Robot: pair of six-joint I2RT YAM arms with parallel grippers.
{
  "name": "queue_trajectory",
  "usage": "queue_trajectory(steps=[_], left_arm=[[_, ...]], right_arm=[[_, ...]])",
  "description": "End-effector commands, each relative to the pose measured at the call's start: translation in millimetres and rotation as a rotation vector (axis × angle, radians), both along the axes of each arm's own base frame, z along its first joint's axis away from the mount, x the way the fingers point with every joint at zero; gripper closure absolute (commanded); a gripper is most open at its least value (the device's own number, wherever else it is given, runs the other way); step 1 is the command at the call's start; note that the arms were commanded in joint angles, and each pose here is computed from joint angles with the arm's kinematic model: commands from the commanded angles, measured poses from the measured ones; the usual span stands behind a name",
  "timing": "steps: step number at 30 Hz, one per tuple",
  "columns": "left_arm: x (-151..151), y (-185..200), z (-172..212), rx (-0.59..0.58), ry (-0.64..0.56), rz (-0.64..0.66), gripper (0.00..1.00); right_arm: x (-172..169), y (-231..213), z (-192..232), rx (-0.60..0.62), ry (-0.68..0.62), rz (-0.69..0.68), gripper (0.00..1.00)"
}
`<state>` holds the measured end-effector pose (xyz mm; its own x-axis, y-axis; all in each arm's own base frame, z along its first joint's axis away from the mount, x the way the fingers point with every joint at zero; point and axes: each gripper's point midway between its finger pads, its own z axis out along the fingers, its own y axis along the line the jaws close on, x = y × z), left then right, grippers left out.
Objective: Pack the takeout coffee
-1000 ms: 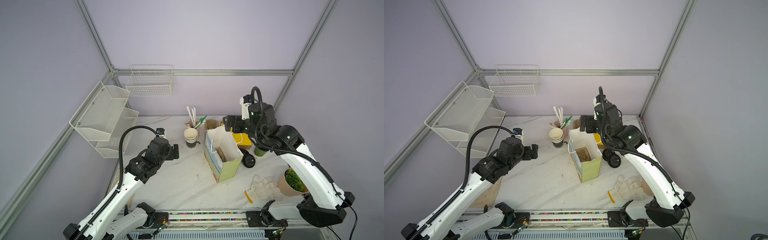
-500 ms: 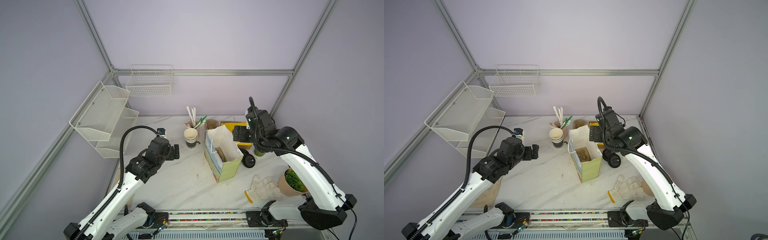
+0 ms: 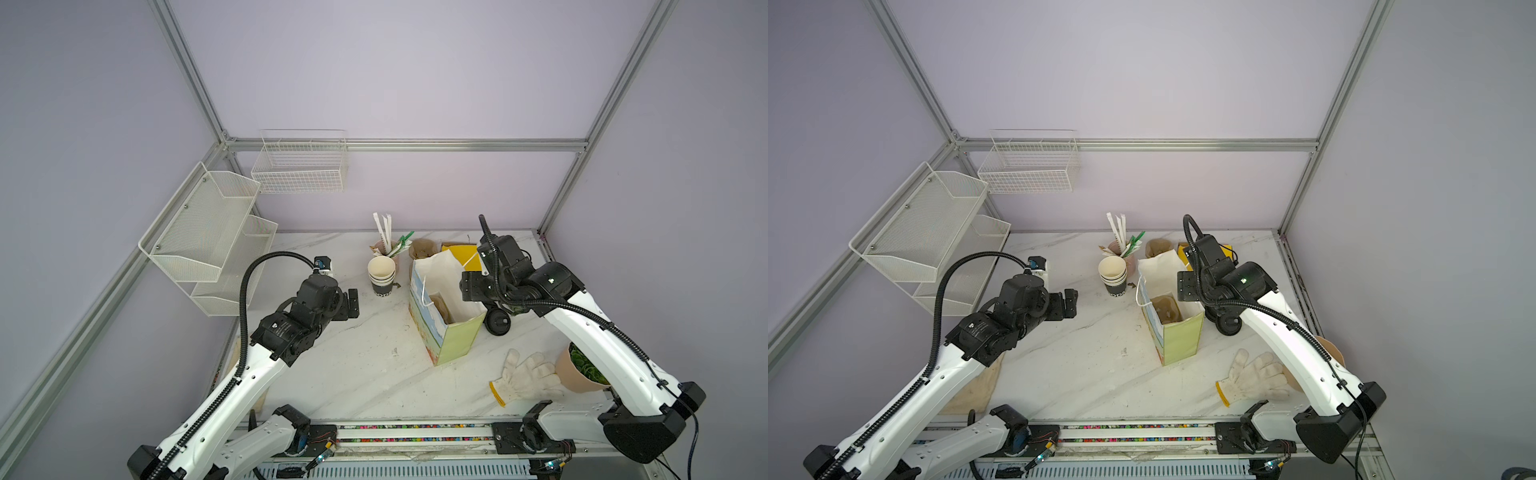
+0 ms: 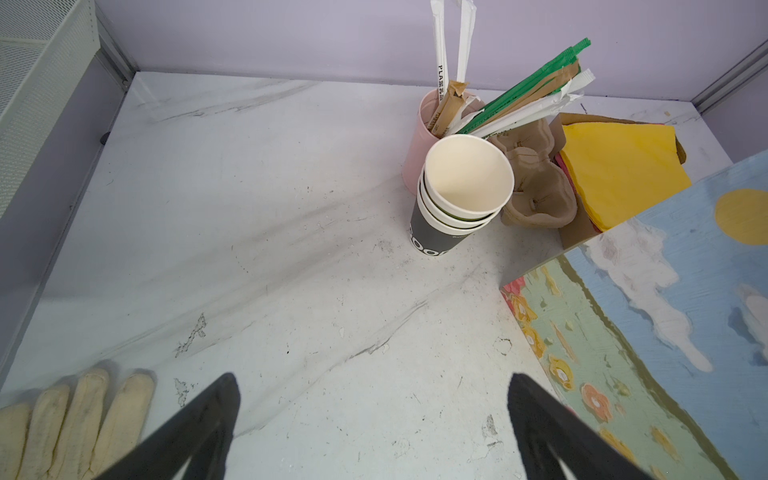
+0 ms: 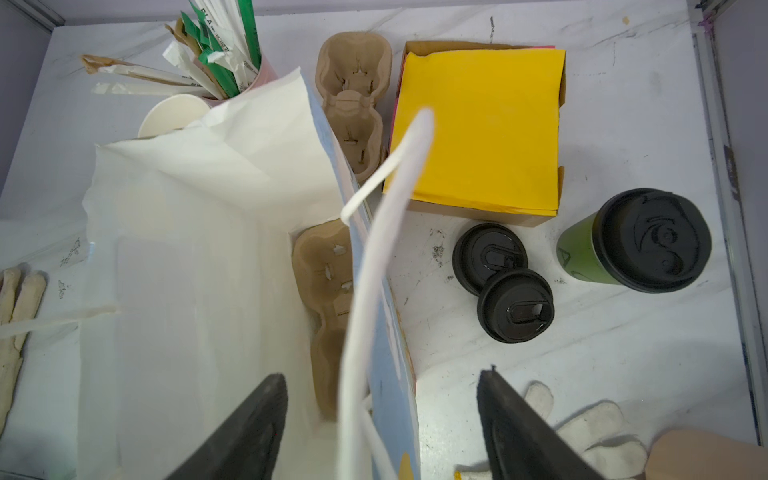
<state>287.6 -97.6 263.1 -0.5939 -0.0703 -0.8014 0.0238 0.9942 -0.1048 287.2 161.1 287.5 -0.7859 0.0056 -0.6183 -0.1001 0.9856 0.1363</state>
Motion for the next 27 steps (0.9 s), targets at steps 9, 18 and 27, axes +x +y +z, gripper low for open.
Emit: queue_trajectory(steps=[9, 18, 27], left_arm=[[2.2, -0.1, 17.0, -0.004, -0.044, -0.014, 0.0], [2.8, -0.3, 16.5, -0.003, -0.043, -0.014, 0.0], [3.1, 0.1, 16.0, -0.001, -0.041, -0.012, 0.0]], right_arm=[[7.1, 6.6, -20.8, -0.023, 0.034, 0.012, 0.5], [19.9, 12.2, -26.5, -0.039, 0.02, 0.011, 0.65], [28.2, 16.1, -34.1, -0.061, 0.028, 0.013, 0.78]])
